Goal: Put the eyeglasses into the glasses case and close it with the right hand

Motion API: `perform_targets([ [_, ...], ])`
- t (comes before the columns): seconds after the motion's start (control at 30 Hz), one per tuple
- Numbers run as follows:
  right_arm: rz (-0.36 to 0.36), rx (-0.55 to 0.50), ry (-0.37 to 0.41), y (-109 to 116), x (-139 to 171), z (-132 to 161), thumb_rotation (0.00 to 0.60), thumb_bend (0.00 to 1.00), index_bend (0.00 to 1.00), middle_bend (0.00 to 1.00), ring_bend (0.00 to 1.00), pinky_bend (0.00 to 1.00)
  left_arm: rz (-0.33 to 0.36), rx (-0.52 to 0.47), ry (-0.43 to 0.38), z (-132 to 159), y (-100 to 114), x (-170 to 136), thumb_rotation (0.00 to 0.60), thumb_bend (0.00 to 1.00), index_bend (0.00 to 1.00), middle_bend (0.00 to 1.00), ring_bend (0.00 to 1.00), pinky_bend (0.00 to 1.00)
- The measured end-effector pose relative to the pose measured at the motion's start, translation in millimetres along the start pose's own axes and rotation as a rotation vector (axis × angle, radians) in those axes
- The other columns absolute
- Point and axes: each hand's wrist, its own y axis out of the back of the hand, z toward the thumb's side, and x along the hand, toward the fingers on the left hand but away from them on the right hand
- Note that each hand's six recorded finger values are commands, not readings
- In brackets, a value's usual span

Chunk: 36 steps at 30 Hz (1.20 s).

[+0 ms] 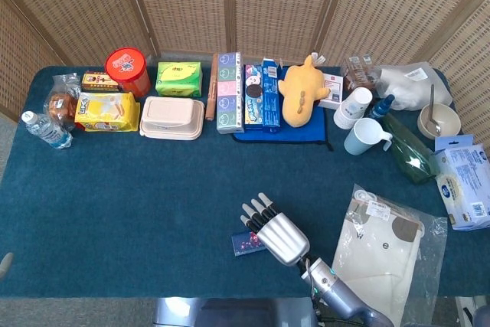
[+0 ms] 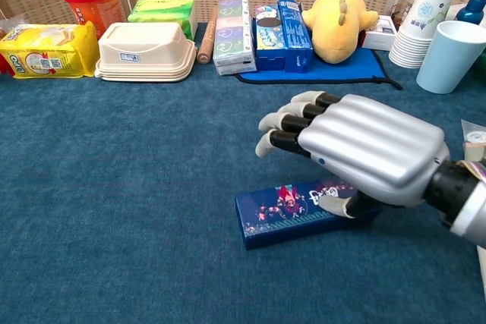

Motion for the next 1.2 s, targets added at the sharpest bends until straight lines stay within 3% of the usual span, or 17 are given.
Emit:
perform_targets([
  [0.23,0.028,0.047,0.003,-0.6,-11.3,-1.6,0.600,0.24,0.20,0.14,0.12,0.12,0.000,0.000,0.007,-1.3,-0.6,-0.5,0.600,0.28,0.00,0.01,0.00,0.00],
  [0.53,0.023,0.051,0.043,26.4,-5.3,7.2,0.600,0.27,0.12,0.12,0.07,0.11,-0.014,-0.006,-0.004,1.6,-5.3,4.1,0.600,0.28,0.00,0.01,0.00,0.00],
  [0.8,0.150,0.043,0.082,32.8,12.8,11.3,0.600,0.30,0.03,0.08,0.04,0.11,-0.031,-0.012,-0.013,4.5,-9.5,6.4,0.600,0.28,0.00,0.01,0.00,0.00],
  [1.2,0.285,0.007,0.073,7.5,7.8,4.1,0.600,0.32,0.00,0.05,0.02,0.11,-0.049,-0.009,0.003,3.0,-9.8,-0.4,0.600,0.28,0.00,0.00,0.00,0.00],
])
